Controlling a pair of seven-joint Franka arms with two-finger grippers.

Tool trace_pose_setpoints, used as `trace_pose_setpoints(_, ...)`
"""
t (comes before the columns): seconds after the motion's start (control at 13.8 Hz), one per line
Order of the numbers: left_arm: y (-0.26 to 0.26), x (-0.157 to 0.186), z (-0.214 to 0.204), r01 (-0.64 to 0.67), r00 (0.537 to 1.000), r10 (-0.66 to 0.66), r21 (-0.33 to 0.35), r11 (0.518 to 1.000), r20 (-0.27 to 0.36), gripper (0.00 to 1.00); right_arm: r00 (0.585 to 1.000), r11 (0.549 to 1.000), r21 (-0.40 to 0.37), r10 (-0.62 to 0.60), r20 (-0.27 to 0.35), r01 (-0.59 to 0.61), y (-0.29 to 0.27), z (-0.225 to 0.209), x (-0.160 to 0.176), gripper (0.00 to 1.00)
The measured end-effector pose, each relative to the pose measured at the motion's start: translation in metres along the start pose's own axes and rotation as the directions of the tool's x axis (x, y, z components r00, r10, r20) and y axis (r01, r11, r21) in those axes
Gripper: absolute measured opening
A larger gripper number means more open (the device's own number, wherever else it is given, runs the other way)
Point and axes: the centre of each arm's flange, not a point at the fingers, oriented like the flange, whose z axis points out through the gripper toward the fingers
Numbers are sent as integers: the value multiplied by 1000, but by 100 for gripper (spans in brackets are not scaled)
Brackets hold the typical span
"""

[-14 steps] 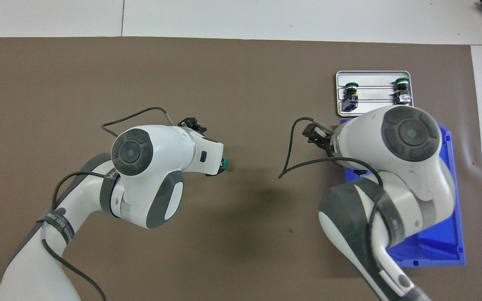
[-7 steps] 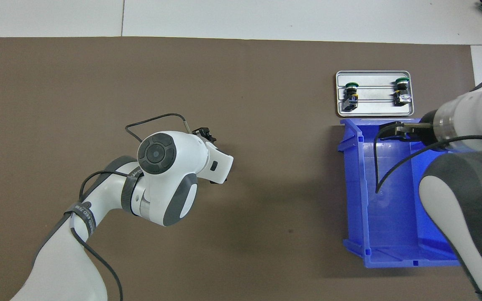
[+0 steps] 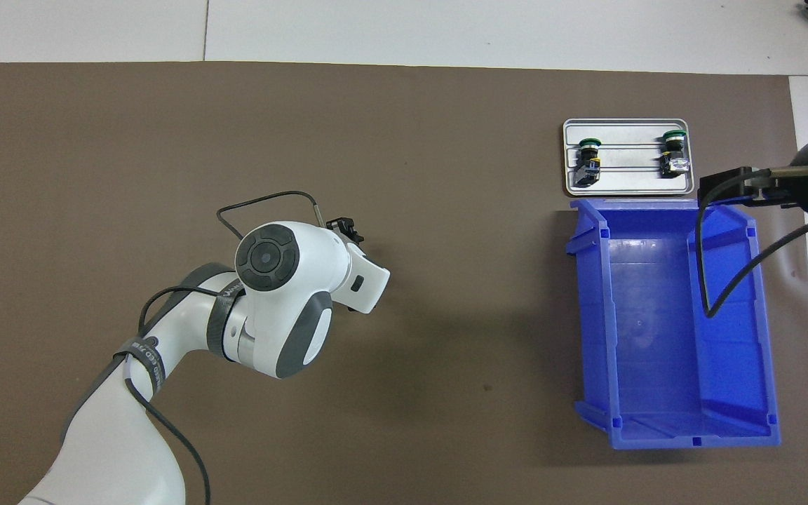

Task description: Place and press button with both arms

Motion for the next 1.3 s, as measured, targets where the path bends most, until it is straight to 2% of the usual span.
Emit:
trace_pose_setpoints(0.22,3,-4,5,-25,1000,25,-10,1000,9,96,999,1000,-4,-4,47,4,-1,6,-3,100)
trace_pose_setpoints(0.58,17,2,12,-57,998,57,-25,998,16,92,995,998,-2,-63,72,64,-1,9,-6,100)
trace_pose_setpoints(0.8,20,-1,16,-69,997,70,-31,997,22,89,993,998,-2,-67,93,67,0,11,-11,100)
trace_pose_setpoints(1.09,26,-8,26,-81,997,81,-11,997,17,89,994,999,-5,-46,99,47,1,11,-22,100)
trace_pose_setpoints(1.23,30,-6,29,-88,996,88,0,996,12,84,995,1000,-8,-16,95,17,1,10,-22,100)
trace_pose_setpoints(1.3,31,-5,30,-92,996,92,4,996,9,75,995,1000,-8,-9,95,10,1,11,-22,100)
